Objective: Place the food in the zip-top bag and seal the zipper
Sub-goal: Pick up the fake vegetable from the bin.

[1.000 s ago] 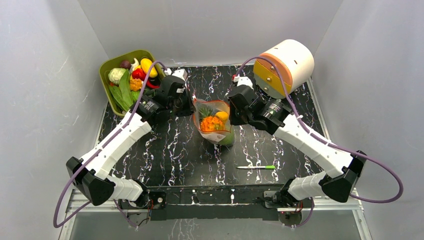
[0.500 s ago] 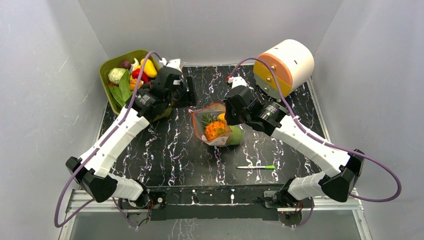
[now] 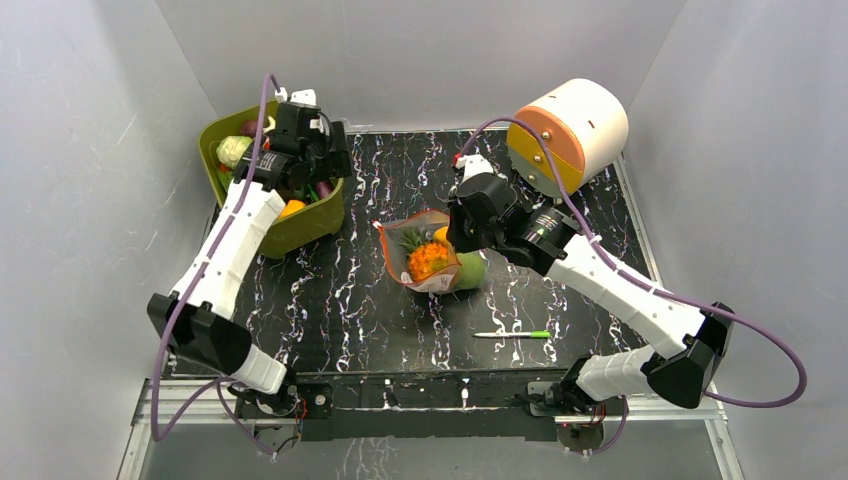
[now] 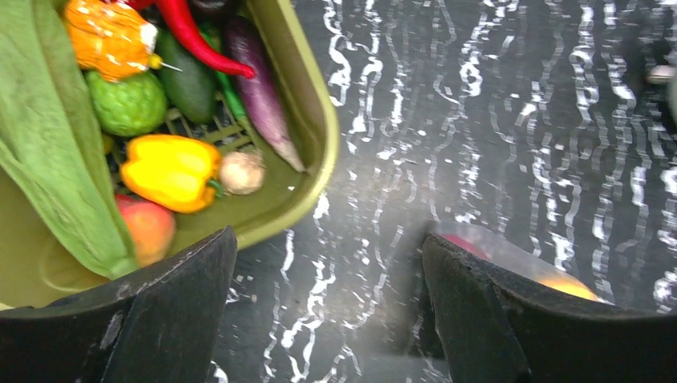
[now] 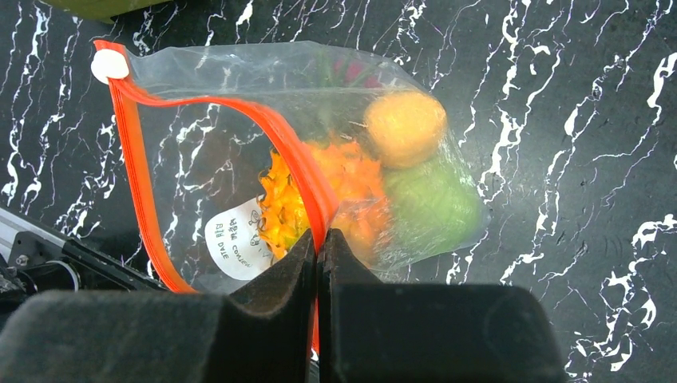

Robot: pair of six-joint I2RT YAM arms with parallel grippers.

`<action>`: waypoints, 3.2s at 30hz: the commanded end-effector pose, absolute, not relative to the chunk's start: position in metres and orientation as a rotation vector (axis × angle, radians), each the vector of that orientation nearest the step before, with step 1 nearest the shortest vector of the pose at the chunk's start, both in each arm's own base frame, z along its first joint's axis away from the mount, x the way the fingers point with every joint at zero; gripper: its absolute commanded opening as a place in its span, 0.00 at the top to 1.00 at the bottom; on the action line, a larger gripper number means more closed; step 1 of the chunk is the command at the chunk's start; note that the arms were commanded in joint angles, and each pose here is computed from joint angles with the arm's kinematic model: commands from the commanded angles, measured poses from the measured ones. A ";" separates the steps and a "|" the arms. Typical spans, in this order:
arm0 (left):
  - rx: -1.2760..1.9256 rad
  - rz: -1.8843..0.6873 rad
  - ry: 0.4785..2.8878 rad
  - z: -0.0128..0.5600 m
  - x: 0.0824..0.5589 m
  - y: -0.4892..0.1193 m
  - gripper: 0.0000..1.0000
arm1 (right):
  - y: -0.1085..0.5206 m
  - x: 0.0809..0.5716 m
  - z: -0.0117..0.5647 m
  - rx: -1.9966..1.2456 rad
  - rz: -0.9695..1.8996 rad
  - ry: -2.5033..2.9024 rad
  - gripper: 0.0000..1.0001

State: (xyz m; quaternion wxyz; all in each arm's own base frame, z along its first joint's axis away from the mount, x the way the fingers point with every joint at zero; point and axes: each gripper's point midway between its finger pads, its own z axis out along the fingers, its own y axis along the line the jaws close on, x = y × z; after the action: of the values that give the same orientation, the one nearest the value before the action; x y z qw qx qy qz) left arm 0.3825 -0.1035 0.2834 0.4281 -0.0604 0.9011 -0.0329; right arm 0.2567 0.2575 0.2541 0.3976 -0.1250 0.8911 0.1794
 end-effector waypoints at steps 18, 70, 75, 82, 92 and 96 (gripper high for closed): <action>-0.068 0.592 2.122 0.234 0.497 0.035 0.40 | 0.283 0.278 0.294 -0.370 0.547 2.112 1.00; -0.148 0.262 2.260 0.250 0.445 -0.010 0.86 | 0.278 0.287 0.276 -0.291 0.601 2.086 1.00; -0.119 -0.049 2.236 0.275 0.423 -0.049 0.85 | 0.282 0.287 0.282 -0.278 0.641 2.070 1.00; -0.097 -0.335 2.218 0.301 0.381 -0.084 0.86 | 0.282 0.295 0.284 -0.160 0.664 2.064 1.00; -0.035 -0.727 2.108 0.340 0.323 -0.129 0.87 | 0.292 0.303 0.291 -0.086 0.716 2.057 1.00; -0.057 -0.864 2.056 0.352 0.307 -0.143 0.88 | 0.295 0.304 0.290 -0.047 0.741 2.066 1.00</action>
State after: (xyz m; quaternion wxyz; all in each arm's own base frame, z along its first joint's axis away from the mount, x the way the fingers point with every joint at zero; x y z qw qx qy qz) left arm 0.3299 -0.1182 0.3273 0.4414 -0.0261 0.8587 -0.2593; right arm 0.2884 0.2857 0.2565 0.4179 -0.0539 0.8677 0.2637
